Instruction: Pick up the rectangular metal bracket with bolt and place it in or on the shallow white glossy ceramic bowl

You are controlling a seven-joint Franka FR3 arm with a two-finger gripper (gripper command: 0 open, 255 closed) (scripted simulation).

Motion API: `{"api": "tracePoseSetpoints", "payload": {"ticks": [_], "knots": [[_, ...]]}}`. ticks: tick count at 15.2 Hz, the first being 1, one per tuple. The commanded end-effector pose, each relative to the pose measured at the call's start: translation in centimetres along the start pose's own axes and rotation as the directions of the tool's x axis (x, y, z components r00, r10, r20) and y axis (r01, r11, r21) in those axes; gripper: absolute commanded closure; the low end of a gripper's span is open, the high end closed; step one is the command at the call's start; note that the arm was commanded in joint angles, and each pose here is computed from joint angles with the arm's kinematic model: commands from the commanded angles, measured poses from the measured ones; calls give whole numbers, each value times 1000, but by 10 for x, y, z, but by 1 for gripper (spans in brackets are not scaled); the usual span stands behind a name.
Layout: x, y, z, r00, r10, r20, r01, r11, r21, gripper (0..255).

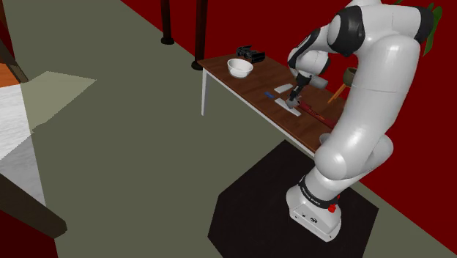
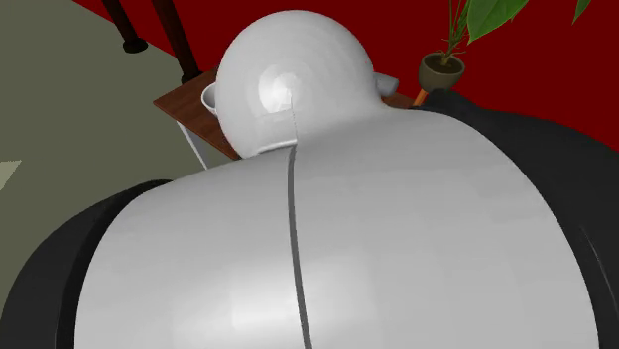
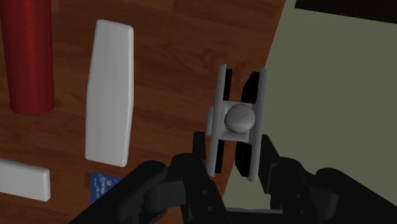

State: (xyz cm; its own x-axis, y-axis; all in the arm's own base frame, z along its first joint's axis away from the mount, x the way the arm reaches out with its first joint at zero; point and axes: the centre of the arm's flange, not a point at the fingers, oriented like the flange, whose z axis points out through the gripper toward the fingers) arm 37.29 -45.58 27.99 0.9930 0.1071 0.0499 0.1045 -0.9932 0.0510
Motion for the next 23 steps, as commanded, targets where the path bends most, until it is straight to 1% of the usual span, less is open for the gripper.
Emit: {"api": "tracePoseSetpoints", "payload": {"ticks": [1,23], "knots": [[-28,-1,-1,1000,-1,-1,1,1000,0,255],[-321,-6,-25,1000,-1,-1,1,1000,0,255]]}}
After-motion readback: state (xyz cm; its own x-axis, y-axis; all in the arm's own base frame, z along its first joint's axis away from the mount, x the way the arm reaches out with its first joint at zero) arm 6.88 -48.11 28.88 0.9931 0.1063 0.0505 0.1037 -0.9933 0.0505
